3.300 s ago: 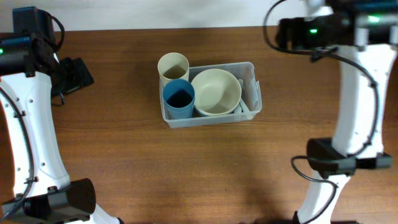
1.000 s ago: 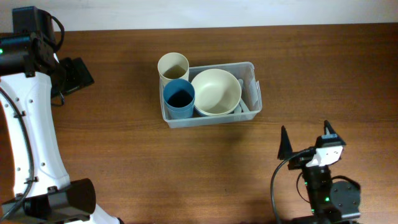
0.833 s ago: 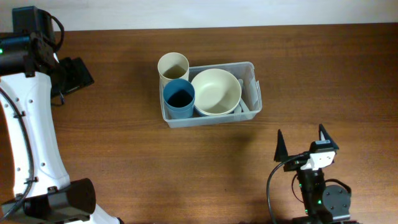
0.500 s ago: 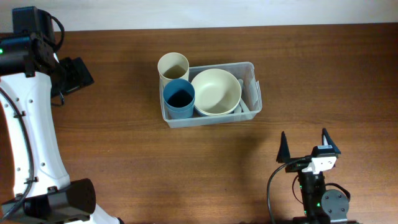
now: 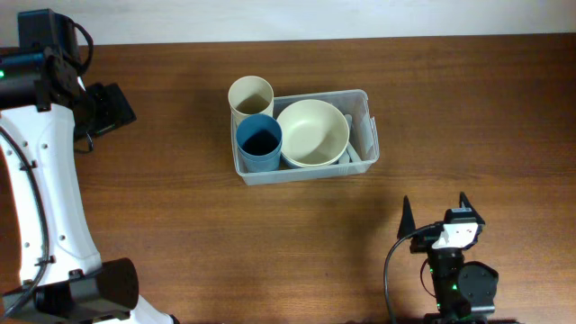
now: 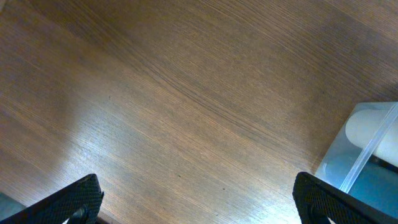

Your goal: Pack container

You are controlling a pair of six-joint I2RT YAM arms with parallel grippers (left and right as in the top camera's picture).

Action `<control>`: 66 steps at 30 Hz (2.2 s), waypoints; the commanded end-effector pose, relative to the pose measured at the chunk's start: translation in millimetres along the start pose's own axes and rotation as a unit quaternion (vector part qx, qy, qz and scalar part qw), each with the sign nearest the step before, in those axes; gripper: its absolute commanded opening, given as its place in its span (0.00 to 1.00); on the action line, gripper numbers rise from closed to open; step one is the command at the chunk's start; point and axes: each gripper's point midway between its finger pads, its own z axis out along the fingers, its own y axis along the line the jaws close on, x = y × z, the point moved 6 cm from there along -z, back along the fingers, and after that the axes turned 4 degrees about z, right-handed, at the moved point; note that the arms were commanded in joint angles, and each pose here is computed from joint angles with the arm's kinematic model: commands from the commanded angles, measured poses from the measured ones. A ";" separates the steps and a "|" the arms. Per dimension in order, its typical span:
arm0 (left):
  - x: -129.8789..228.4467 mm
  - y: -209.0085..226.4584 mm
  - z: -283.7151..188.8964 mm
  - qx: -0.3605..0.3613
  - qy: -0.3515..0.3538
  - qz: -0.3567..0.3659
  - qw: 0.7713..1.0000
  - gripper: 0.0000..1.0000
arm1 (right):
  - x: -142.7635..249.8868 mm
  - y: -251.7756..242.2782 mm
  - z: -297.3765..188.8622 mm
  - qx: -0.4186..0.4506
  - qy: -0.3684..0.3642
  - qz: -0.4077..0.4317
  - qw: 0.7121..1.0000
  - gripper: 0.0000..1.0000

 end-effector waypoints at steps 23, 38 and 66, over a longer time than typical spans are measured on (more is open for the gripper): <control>0.6 5.0 -12.5 0.000 -0.019 -0.010 1.000 1.00 | 3.3 -1.0 -0.2 0.002 0.005 0.005 1.000 0.99; -2.1 -0.7 -14.8 0.016 -0.032 -0.009 0.999 1.00 | 3.3 -1.0 -0.2 0.002 0.005 0.005 1.000 0.99; 163.9 -20.2 29.3 0.183 -0.575 0.078 0.793 1.00 | 3.4 -1.0 -0.2 0.002 0.006 0.005 1.000 0.99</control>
